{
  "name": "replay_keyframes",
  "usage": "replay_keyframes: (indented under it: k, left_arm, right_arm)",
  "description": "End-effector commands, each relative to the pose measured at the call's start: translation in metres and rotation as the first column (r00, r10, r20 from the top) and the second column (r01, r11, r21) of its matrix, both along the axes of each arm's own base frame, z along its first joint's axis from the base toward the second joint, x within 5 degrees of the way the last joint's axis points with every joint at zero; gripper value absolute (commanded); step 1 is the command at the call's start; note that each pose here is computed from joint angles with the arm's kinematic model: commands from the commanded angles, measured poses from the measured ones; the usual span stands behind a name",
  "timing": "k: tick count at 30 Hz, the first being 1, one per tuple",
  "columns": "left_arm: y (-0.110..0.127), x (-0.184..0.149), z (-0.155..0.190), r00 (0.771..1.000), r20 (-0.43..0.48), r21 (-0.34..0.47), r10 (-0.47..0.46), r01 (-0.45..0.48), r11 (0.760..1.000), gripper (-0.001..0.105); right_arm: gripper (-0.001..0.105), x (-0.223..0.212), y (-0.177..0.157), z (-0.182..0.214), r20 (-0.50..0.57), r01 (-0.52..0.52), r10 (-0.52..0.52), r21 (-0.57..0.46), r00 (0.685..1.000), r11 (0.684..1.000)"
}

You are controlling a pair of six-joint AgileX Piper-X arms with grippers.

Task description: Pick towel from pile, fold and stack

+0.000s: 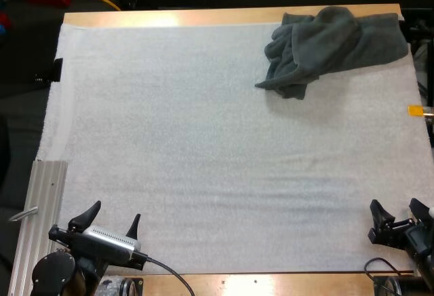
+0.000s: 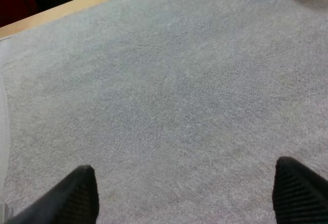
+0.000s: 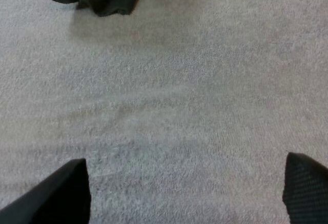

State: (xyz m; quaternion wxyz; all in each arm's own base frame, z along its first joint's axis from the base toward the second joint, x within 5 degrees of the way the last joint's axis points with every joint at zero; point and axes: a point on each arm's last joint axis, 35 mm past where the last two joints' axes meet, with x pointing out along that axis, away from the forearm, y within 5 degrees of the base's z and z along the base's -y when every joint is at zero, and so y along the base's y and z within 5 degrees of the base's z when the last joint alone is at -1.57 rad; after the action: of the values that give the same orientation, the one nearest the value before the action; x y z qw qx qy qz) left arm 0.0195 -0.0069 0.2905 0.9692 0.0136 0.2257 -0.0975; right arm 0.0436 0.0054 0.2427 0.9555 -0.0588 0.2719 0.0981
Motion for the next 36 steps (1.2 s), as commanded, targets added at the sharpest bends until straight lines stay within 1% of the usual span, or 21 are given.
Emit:
replay_keyframes:
  k: [1,17,21,24,32,36]
  left_arm:
    - [0.0,0.003,0.001,1.0,0.007,0.003,-0.007,0.007,1.0,0.068]
    - [0.0,0.003,0.001,1.0,0.006,-0.005,-0.013,0.013,1.0,0.068]
    - [-0.002,0.003,0.003,0.998,0.015,-0.04,-0.058,0.059,0.997,0.068]
    - [-0.003,0.002,0.007,0.998,0.031,-0.072,-0.05,0.052,0.996,0.068]
    - [-0.006,-0.009,0.029,0.988,0.105,-0.103,-0.116,0.127,0.987,0.068]
    - [-0.008,-0.015,0.04,0.976,0.144,-0.117,-0.162,0.179,0.977,0.068]
  right_arm:
    - [0.075,0.001,0.0,0.001,0.003,0.001,-0.001,-0.004,1.0,1.0]
    - [0.075,0.001,0.0,0.001,0.001,0.007,-0.007,0.006,1.0,1.0]
    - [0.075,0.0,0.0,0.005,0.007,0.024,-0.024,0.031,1.0,0.999]
    - [0.075,-0.002,0.0,0.012,0.03,0.025,-0.026,0.035,0.999,0.999]
    - [0.075,-0.009,0.0,0.034,0.089,0.034,-0.04,0.063,0.995,0.997]
    - [0.075,-0.002,0.002,0.043,0.073,-0.014,0.007,0.089,0.997,0.996]
